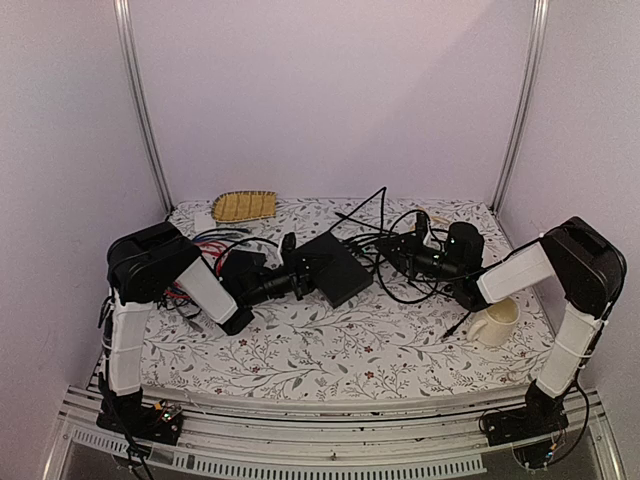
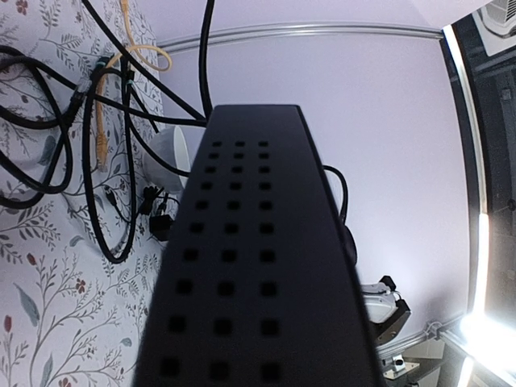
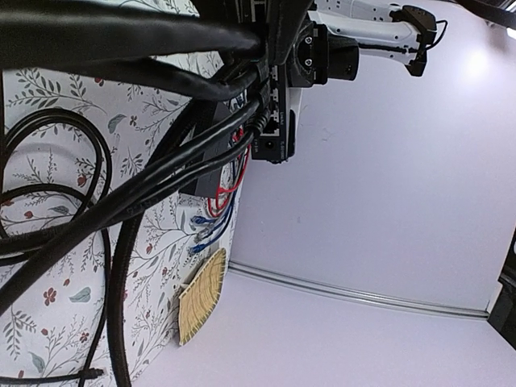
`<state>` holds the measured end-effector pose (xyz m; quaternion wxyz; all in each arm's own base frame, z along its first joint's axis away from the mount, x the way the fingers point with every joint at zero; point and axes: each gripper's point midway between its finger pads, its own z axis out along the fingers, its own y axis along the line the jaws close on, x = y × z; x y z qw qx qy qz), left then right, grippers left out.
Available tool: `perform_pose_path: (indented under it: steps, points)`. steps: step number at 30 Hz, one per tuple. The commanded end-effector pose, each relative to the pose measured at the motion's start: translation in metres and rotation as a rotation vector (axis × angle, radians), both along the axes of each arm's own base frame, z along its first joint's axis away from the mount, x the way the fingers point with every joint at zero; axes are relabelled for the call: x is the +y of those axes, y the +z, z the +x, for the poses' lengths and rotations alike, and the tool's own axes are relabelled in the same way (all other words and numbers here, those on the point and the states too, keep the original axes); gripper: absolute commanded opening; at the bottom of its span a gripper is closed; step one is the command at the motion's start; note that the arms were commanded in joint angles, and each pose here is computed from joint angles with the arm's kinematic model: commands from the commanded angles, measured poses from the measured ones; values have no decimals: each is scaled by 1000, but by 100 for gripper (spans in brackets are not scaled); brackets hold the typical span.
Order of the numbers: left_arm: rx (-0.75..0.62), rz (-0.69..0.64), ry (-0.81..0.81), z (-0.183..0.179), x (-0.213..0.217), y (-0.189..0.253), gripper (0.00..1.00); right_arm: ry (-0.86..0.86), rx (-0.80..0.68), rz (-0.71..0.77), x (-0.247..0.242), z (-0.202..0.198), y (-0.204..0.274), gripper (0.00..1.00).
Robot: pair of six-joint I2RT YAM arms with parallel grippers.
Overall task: Pull the plug from the switch port
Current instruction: Pull the connector from the switch port, then place the connector at the corner of the board.
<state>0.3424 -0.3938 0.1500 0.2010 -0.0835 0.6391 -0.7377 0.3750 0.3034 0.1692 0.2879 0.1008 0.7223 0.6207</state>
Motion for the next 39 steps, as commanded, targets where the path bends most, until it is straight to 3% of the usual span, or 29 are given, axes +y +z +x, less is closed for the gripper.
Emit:
perform_pose_path:
  steps: [1,18,26,39]
  points:
    - [-194,-166,11,-12,13,60,0,-15,-58,6,-5,-2,18,1]
    - [-157,-148,199,11,38,51,0,-83,-126,-84,-63,-19,78,1]
    - [-157,-158,209,8,38,50,0,-167,-125,-101,-105,4,92,1]
    - [-163,-151,168,-5,32,51,0,-111,81,-94,-114,76,28,1]
